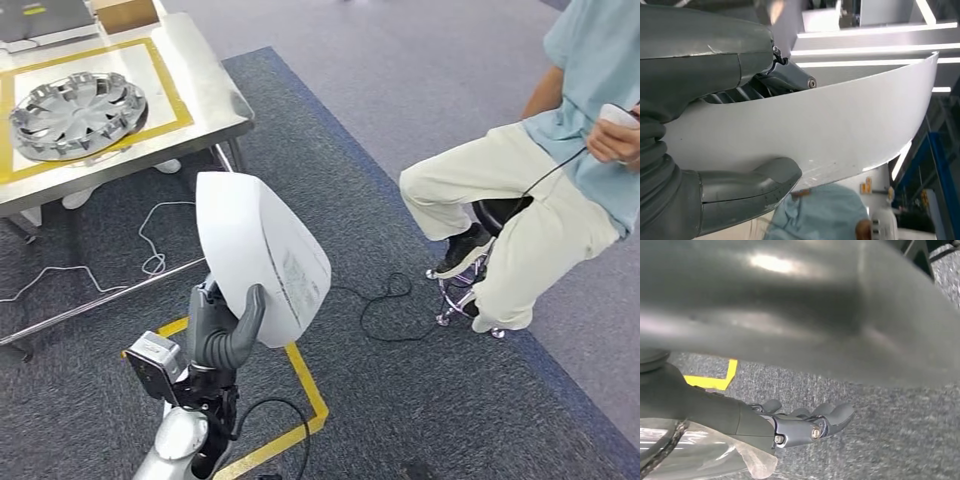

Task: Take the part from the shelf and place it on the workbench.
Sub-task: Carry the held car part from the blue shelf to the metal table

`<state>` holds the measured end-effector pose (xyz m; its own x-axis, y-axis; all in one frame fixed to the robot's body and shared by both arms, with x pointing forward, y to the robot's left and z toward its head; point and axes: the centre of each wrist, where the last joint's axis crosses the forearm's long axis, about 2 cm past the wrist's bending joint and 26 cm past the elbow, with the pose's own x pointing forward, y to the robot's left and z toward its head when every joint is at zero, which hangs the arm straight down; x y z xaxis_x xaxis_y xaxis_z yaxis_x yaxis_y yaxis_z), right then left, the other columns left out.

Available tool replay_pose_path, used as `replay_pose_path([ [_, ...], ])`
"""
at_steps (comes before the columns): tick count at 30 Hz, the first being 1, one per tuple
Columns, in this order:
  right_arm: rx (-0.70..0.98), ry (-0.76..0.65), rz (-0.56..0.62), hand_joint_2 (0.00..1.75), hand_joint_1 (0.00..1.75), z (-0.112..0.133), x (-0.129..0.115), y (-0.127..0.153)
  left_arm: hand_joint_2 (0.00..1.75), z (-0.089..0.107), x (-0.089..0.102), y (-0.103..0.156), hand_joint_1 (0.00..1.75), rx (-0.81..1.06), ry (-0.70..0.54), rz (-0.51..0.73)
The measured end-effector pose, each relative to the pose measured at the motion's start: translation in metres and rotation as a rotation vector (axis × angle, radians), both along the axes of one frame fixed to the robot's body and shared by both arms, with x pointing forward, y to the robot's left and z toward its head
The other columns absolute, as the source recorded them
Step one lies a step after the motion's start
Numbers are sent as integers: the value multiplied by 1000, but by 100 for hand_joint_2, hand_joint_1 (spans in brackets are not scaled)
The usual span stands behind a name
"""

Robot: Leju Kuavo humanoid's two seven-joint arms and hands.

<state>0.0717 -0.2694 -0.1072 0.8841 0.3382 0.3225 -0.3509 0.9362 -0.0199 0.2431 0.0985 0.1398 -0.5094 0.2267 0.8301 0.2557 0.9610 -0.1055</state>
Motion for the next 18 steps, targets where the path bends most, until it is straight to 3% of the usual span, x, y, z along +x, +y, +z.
replay_pose_path([
  [18, -29, -13, -10, 0, 0, 0, 2, -1, 175, -2, 1, 4, 175, -2, 15, 37],
])
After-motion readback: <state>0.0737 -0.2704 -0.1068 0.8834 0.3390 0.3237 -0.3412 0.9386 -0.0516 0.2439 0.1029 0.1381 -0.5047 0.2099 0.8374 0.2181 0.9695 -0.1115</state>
